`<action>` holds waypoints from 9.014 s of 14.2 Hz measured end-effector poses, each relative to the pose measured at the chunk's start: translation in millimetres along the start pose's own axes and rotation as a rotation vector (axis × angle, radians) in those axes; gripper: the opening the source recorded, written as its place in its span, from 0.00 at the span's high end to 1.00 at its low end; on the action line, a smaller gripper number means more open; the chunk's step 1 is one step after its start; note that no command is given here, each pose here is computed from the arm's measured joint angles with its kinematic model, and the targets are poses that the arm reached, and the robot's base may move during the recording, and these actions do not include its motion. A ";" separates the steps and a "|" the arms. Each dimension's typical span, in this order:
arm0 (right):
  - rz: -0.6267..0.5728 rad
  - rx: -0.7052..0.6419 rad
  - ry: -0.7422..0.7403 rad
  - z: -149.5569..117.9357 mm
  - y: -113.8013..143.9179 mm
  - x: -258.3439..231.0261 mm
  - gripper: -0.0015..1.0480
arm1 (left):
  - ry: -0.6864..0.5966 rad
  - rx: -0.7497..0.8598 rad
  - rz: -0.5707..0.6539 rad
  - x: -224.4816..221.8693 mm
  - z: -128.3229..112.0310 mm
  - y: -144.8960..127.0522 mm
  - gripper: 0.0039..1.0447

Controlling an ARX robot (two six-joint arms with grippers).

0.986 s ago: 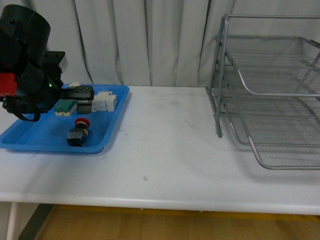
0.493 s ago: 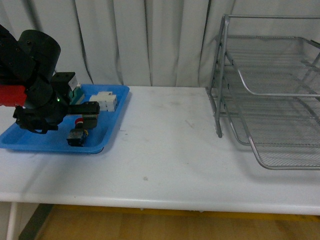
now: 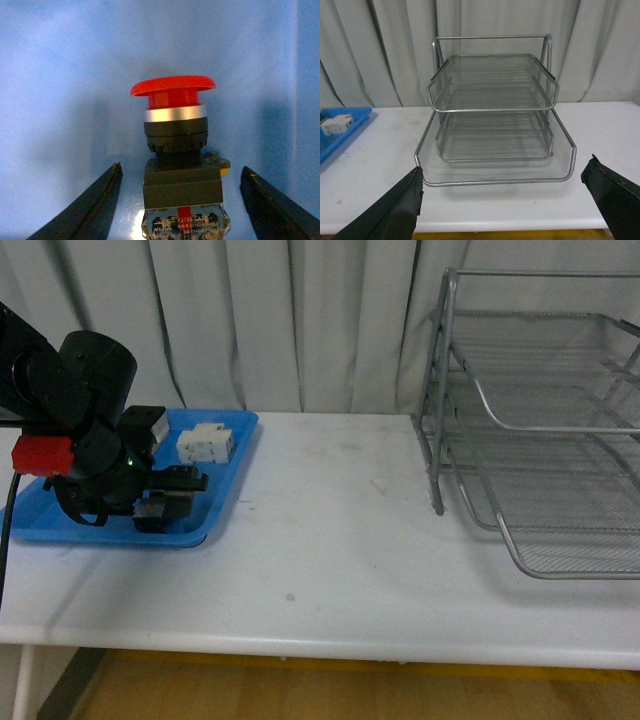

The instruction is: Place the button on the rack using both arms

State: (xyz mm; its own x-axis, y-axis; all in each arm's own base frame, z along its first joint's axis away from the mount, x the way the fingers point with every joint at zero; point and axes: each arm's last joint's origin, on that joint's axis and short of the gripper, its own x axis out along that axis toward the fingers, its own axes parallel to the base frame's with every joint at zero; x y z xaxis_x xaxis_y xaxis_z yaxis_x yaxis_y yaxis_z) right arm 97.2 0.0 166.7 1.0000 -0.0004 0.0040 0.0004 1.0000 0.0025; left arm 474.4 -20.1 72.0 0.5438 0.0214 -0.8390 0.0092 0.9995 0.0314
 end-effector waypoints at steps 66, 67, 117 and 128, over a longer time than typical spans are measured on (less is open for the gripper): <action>-0.002 0.000 0.000 0.0 -0.1 0.0 0.06 | -0.485 0.309 -0.346 -237.0 -52.6 -139.5 0.06; -0.002 0.000 0.000 0.0 -0.1 0.0 0.06 | -0.524 0.292 -0.324 -251.8 -62.8 -120.7 0.06; 0.348 0.138 0.729 0.2 133.7 187.4 0.98 | -0.993 -0.031 -0.010 -283.0 -265.8 19.3 0.06; 0.336 0.084 0.894 -56.7 156.6 162.7 0.98 | -0.993 -0.032 -0.009 -283.0 -265.8 19.3 0.06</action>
State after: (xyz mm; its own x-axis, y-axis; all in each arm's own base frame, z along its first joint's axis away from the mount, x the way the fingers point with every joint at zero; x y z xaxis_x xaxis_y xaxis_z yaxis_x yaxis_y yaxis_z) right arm 260.2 156.6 111.0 0.5809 0.3232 -0.7471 -0.2525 0.9441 0.2120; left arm 97.7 -0.3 165.7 1.0000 -0.0027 -0.0029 0.0027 1.0000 0.0006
